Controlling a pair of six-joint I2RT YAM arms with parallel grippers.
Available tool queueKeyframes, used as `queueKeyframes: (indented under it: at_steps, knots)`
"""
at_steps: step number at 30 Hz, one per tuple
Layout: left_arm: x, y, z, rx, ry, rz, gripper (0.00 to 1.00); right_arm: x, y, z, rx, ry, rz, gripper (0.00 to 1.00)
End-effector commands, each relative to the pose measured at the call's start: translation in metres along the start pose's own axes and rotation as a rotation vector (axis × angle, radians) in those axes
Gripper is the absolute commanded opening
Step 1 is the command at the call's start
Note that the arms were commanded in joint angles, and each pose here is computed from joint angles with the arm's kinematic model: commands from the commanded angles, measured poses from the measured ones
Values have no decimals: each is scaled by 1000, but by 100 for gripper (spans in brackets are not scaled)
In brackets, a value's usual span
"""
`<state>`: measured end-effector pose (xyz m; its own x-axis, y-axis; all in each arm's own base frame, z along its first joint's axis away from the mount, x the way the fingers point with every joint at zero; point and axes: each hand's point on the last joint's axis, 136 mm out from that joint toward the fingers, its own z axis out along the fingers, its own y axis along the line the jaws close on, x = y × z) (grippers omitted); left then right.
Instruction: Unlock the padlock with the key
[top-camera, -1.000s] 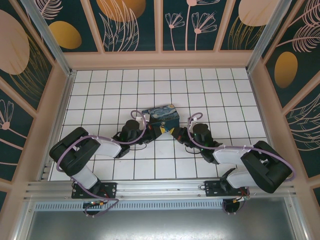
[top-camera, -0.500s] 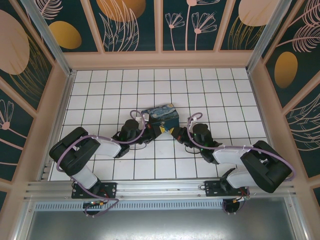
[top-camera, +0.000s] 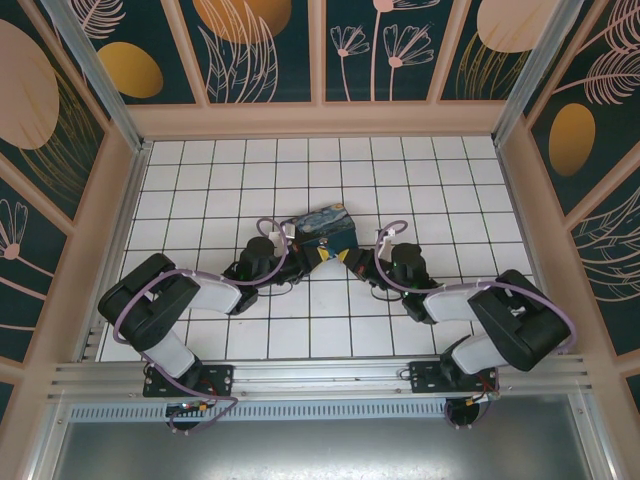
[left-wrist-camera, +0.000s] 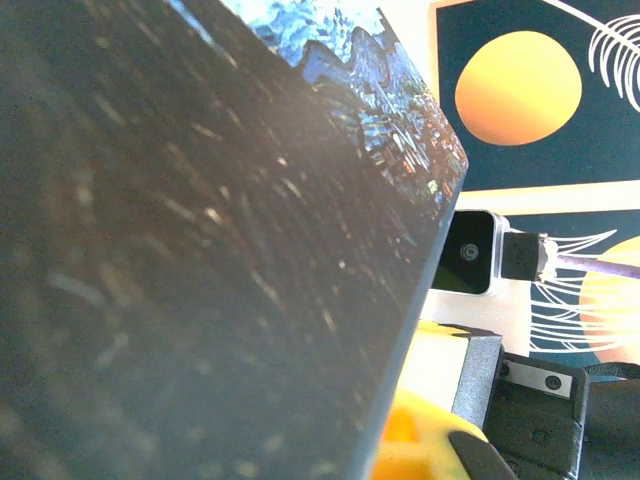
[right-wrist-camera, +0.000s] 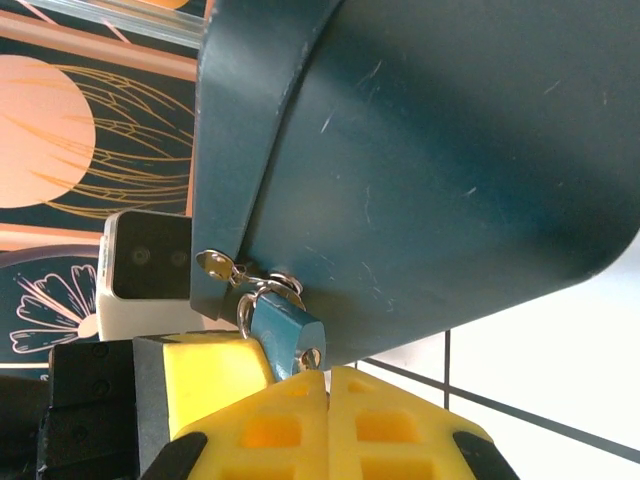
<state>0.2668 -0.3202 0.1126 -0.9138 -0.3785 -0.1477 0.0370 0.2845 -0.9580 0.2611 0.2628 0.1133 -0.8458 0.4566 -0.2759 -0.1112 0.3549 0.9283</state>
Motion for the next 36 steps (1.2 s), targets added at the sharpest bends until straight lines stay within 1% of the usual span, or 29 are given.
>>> queueKeyframes:
  at_steps: [1, 11, 18, 27, 30, 32, 36]
  knots:
    - [12, -48, -1, 159, 71, 53, 0, -6, 20, 1, -96, -9, -9, 0]
    - [11, -54, -3, 188, 67, 38, 0, -4, 26, 5, -157, 14, 0, 0]
    - [11, -58, -4, 206, 68, 25, 0, -3, 39, 3, -236, 42, -77, 0]
    - [13, -62, -5, 218, 82, 29, 0, -5, 40, 6, -249, 86, -157, 0]
    - [13, -62, -5, 220, 83, 29, 0, -3, 41, 9, -257, 108, -164, 0]
    - [14, -63, -5, 221, 87, 30, 0, -12, 38, 8, -252, 92, -160, 0]
    - [15, -63, -5, 222, 93, 35, 0, -11, 41, 9, -272, 118, -155, 0]
